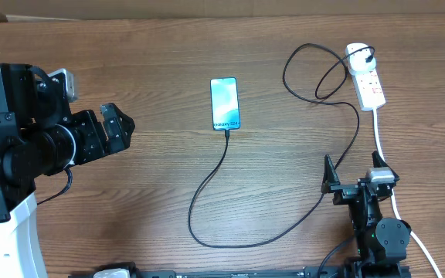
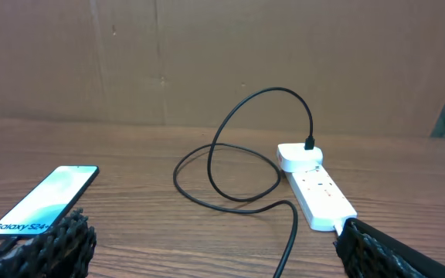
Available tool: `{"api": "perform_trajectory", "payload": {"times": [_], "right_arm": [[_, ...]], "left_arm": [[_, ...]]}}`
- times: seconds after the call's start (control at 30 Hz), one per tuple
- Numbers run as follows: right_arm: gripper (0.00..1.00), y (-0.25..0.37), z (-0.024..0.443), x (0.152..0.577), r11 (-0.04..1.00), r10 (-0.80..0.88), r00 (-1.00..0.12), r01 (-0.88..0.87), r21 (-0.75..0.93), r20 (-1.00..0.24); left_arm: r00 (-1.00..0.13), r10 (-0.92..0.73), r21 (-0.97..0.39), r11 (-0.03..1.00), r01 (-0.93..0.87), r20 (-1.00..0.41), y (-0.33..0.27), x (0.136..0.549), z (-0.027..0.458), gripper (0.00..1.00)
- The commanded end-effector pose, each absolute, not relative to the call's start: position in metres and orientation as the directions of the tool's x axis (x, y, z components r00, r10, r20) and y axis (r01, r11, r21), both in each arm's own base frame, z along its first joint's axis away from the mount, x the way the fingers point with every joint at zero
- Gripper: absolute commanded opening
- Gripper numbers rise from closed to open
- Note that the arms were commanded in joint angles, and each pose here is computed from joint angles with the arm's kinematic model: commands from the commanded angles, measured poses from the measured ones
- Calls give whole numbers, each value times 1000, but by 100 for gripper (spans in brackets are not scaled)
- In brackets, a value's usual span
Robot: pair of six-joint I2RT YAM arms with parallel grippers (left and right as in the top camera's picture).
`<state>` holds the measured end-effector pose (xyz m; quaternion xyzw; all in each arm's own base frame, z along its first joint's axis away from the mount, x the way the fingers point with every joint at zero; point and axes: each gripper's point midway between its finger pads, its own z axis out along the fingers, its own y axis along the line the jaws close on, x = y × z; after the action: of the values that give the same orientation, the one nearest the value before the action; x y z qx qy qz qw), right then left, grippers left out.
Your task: Plug charger to phone and switch on socket
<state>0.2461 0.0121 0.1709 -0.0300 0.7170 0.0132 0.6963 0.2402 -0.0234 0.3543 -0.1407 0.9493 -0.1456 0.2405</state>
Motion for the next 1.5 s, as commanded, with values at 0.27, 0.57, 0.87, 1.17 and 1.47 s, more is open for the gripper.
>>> {"api": "perform_trajectory", "payload": {"times": [0.27, 0.57, 0.87, 1.17, 1.47], "right_arm": [[100, 11, 169, 246, 999, 7, -29, -50, 8, -1000], [100, 11, 168, 246, 999, 21, -30, -49, 22, -999], [100, 11, 168, 246, 998, 35, -30, -49, 36, -999], [100, 11, 170, 246, 998, 35, -26, -49, 37, -999], [100, 11, 170, 246, 998, 35, -26, -49, 37, -999]], "left_arm": [[-847, -323, -337, 923, -184, -422, -23, 240, 355, 99], [-847, -323, -337, 923, -184, -422, -23, 240, 355, 99], [-847, -323, -337, 923, -184, -423, -23, 240, 355, 100], [-847, -323, -338, 923, -184, -422, -23, 240, 355, 99], [-847, -323, -337, 923, -184, -422, -23, 240, 355, 99]]}}
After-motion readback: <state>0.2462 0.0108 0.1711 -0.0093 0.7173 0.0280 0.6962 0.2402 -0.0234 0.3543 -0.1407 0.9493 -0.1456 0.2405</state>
